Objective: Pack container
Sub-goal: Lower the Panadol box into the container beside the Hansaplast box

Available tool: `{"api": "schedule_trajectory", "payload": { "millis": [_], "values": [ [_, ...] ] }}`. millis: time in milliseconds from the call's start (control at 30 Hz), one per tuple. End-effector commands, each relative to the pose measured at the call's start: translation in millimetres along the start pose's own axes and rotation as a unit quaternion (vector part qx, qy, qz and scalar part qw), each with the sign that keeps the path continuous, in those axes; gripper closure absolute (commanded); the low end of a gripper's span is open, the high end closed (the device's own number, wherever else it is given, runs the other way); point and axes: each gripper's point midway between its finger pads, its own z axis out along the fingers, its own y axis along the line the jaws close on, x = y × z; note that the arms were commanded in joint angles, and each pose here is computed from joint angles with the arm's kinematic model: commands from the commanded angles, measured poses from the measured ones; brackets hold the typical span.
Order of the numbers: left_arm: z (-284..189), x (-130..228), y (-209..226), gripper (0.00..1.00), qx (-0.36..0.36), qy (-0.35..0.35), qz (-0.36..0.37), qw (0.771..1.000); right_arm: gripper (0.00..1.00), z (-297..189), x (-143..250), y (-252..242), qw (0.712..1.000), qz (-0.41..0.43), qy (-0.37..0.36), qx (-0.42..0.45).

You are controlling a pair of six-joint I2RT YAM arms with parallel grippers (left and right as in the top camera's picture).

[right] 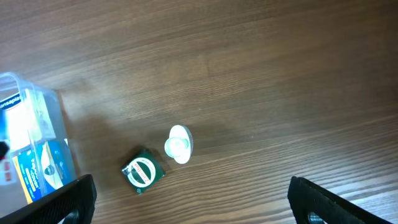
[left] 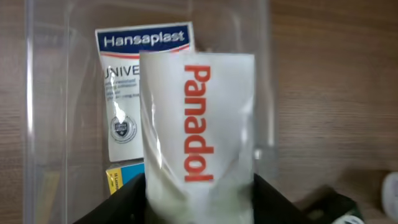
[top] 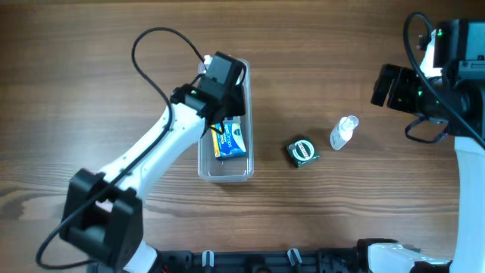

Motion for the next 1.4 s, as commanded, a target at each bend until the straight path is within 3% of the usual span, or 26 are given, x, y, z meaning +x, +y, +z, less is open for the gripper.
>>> {"api": "schedule_trajectory", "payload": {
  "millis": [0,200,567,800,1033,1367],
  "values": [
    [17.4,4.2,11.6,0.47,-0.037,0.004,-0.026,0.999,0.0,0.4,-3.3,-3.3,1.0,-0.001,-0.004,0.009],
    [34.1,6.6,23.1,0.43,-0.071,0.003,-0.022,0.997,0.0,0.4,-3.3,-3.3,1.0,-0.001,-0.004,0.009],
    [34.4,0.6,19.1,0.4,-0.063,-0.008,-0.019,0.998,0.0,0.4,-3.3,-3.2,1.0,-0.001,-0.004,0.009],
    [23.9,-5.3,15.9,0.43,-0.056,-0.015,0.071,0.996,0.0,0.4,-3.3,-3.2,1.0,-0.001,-0.004,0.009],
    [21.6,12.4,19.4,0.24,-0.053,0.028,0.141,0.988,0.0,0.4,-3.3,-3.2,1.0,-0.001,-0.004,0.009],
    [18.8,14.1,1.8,0.13,-0.003,0.032,0.162,0.986,0.0,0.4,-3.3,-3.2,1.0,-0.001,-0.004,0.009]
  ]
}}
